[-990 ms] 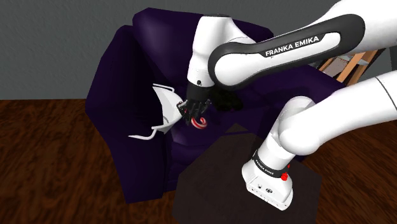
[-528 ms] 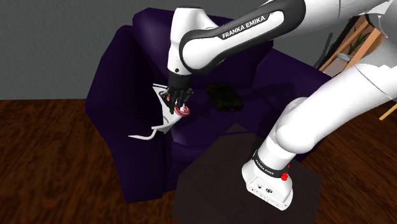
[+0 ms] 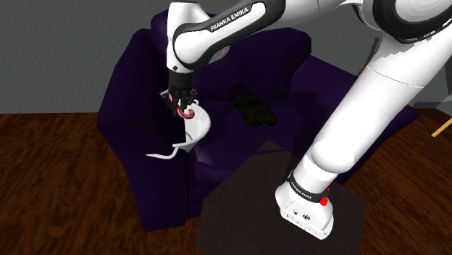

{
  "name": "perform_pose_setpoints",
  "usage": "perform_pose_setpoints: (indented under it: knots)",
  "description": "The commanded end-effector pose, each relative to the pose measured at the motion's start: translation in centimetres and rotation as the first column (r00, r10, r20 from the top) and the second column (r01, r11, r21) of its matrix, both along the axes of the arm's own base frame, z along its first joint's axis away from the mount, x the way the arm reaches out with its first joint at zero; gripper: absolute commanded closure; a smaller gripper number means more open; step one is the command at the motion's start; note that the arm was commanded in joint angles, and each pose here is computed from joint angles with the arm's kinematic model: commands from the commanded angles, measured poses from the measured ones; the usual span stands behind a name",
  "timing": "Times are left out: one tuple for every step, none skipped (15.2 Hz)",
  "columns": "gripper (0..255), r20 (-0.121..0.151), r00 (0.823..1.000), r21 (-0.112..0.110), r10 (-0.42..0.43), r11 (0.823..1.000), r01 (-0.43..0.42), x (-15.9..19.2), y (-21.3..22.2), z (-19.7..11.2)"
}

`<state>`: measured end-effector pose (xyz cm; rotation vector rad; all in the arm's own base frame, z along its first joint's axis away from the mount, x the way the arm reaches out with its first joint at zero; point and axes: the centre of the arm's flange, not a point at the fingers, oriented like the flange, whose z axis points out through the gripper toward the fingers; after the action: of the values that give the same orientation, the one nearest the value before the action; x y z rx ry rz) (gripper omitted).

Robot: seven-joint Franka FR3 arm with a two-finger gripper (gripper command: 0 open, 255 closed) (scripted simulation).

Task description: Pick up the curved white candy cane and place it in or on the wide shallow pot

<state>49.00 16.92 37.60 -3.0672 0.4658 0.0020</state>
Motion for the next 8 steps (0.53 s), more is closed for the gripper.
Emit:
perform_pose_setpoints:
  knots:
    - [255, 0.000, 1.000, -0.001, 0.000, 1.000, 0.000, 2.5, 0.0, 0.2]
    - [255, 0.000, 1.000, -0.001, 0.000, 1.000, 0.000, 3.8, 0.0, 0.2]
    - [255, 0.000, 1.000, -0.001, 0.000, 1.000, 0.000, 5.8, 0.0, 0.1]
    - [255, 0.000, 1.000, -0.001, 0.000, 1.000, 0.000, 5.8, 0.0, -0.4]
    - [255, 0.000, 1.000, -0.001, 0.000, 1.000, 0.000, 5.8, 0.0, -0.9]
    - [255, 0.000, 1.000, -0.001, 0.000, 1.000, 0.000, 5.8, 0.0, -1.4]
    - [255, 0.000, 1.000, -0.001, 0.000, 1.000, 0.000, 5.8, 0.0, -2.0]
    - [255, 0.000, 1.000, -0.001, 0.000, 1.000, 0.000, 5.8, 0.0, -2.5]
